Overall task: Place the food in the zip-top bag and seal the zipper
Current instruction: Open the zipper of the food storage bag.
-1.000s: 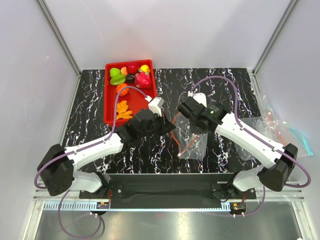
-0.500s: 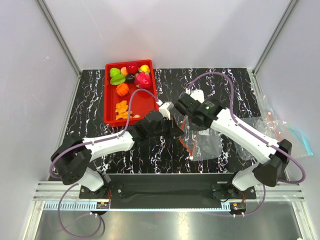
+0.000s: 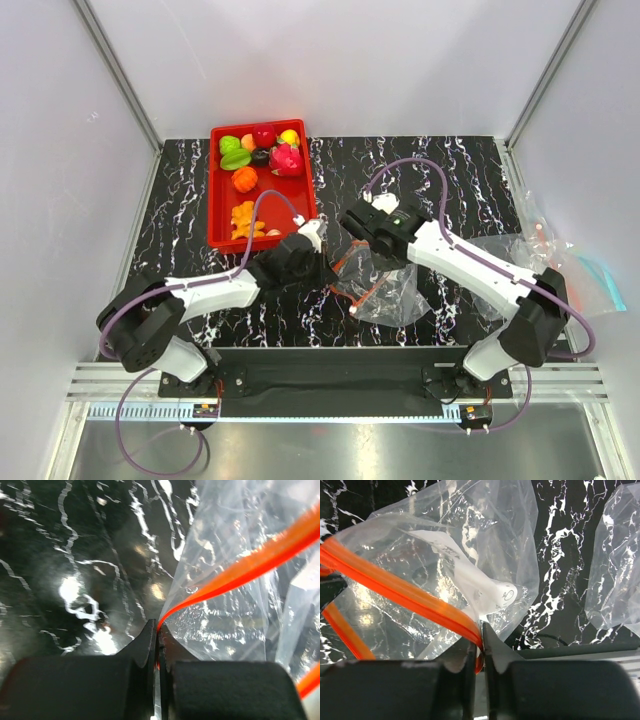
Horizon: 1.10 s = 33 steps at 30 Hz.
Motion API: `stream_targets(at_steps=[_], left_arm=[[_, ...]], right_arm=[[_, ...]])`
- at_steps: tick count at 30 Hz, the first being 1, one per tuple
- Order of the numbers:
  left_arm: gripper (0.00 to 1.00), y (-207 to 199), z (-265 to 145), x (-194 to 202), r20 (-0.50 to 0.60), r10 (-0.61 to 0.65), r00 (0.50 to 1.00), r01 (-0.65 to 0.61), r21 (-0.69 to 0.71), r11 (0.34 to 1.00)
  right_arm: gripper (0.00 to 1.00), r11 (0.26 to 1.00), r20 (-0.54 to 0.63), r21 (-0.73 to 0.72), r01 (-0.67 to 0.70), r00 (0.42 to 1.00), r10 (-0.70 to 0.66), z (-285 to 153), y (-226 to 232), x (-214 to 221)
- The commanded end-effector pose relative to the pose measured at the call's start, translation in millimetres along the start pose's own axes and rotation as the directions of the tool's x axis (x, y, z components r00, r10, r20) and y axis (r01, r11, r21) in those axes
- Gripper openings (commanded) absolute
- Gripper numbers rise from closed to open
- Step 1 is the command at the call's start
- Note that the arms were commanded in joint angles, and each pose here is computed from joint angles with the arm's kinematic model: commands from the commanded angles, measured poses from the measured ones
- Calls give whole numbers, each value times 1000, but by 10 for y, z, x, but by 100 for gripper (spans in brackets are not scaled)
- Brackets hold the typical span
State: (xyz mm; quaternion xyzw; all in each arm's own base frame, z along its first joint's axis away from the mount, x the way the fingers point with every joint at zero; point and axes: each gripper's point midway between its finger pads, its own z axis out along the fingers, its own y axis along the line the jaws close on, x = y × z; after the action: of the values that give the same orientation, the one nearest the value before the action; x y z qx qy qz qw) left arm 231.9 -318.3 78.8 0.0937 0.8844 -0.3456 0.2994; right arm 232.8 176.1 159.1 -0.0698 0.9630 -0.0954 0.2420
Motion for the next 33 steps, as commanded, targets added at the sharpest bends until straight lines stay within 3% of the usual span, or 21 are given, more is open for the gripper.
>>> stream_targets(at_steps=[1, 4, 7, 8, 11, 15, 17, 18, 21, 22, 25, 33], left_arm=[[0, -22, -34, -260, 76, 47, 996, -45, -20, 999], [0, -8, -37, -282, 79, 57, 995, -55, -33, 998], [0, 45, -56, -294, 84, 66, 994, -61, -57, 996], [0, 52, -55, -295, 86, 66, 994, -61, -60, 996], [0, 25, -58, -322, 93, 71, 993, -67, -52, 996], [3, -82, -100, -447, 125, 87, 988, -84, -24, 996], [18, -102, -131, -483, 123, 94, 988, -91, -31, 995], [46, -143, -151, -534, 131, 101, 986, -98, -29, 995], [85, -179, -283, -634, 162, 108, 981, -103, -39, 994], [91, -162, -317, -671, 179, 109, 978, -101, -55, 993], [99, -204, -481, -780, 222, 114, 968, -103, -60, 993], [99, -24, -808, -1128, 285, 99, 953, -65, -128, 990]], right_arm=[[16, 997, 91, -59, -51, 994, 56, -238, -30, -168], [18, 998, 91, -39, -45, 995, 48, -254, -87, -154], [0, 999, 66, 30, -32, 997, 30, -239, -193, -111], [0, 997, 79, 54, -48, 996, 43, -263, -231, -157], [2, 994, 67, 98, -45, 997, 38, -309, -285, -185], [15, 999, 74, 15, -45, 996, 44, -380, -139, -264], [17, 999, 94, -15, -52, 994, 53, -393, -94, -315], [17, 998, 97, -20, -53, 994, 55, -390, -84, -321], [10, 998, 97, -23, -54, 994, 56, -330, -40, -327], [8, 998, 95, -26, -49, 994, 52, -289, 5, -334], [0, 999, 72, -12, -39, 997, 40, -169, 64, -302], [0, 999, 72, 0, -46, 996, 46, -90, 104, -311]])
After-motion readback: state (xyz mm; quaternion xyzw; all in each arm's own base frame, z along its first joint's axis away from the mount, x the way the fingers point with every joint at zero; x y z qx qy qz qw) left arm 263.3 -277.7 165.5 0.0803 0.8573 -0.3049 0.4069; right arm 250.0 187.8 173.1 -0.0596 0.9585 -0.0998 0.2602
